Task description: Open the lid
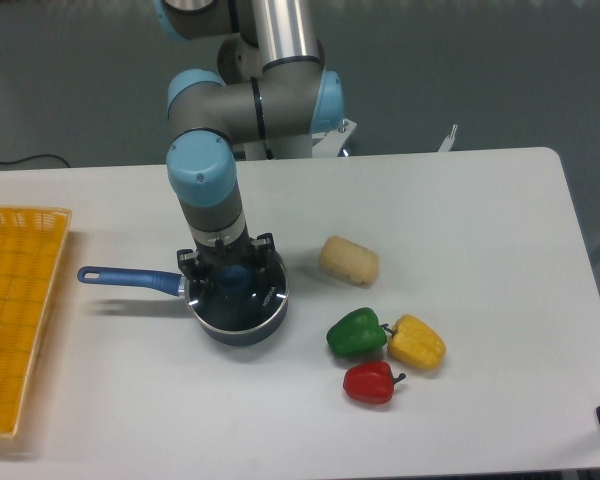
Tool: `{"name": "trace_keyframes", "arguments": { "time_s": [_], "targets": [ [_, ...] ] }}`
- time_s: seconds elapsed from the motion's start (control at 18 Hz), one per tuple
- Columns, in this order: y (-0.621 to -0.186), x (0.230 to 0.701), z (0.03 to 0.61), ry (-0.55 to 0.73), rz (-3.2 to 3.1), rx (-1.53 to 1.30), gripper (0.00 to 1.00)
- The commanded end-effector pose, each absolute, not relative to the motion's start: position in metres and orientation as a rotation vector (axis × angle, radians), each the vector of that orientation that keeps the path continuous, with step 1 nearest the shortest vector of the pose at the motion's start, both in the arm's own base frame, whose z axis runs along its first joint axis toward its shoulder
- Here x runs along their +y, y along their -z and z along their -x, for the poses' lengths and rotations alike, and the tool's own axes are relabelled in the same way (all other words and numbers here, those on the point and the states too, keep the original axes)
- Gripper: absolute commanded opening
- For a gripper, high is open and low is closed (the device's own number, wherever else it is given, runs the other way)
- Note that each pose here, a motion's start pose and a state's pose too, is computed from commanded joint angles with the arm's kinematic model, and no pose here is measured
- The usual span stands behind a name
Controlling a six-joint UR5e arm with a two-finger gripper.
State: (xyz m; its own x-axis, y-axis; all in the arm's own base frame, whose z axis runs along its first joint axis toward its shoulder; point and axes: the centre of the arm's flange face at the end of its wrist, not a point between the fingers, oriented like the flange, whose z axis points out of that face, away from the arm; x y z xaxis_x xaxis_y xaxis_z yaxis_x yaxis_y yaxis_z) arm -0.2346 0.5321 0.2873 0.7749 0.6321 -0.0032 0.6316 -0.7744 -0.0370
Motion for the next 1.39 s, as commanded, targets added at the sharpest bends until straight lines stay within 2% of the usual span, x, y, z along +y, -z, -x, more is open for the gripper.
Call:
{"name": "trace_keyframes", "arguments": {
  "time_s": [0.61,1.39],
  "targets": [
    [-0.294,0.529,0.237,-0.030,2.920,-1.043,0.66],
    [-0.328,0.519,0.254,-0.068,2.881,-1.070,0.64]
  ]
}}
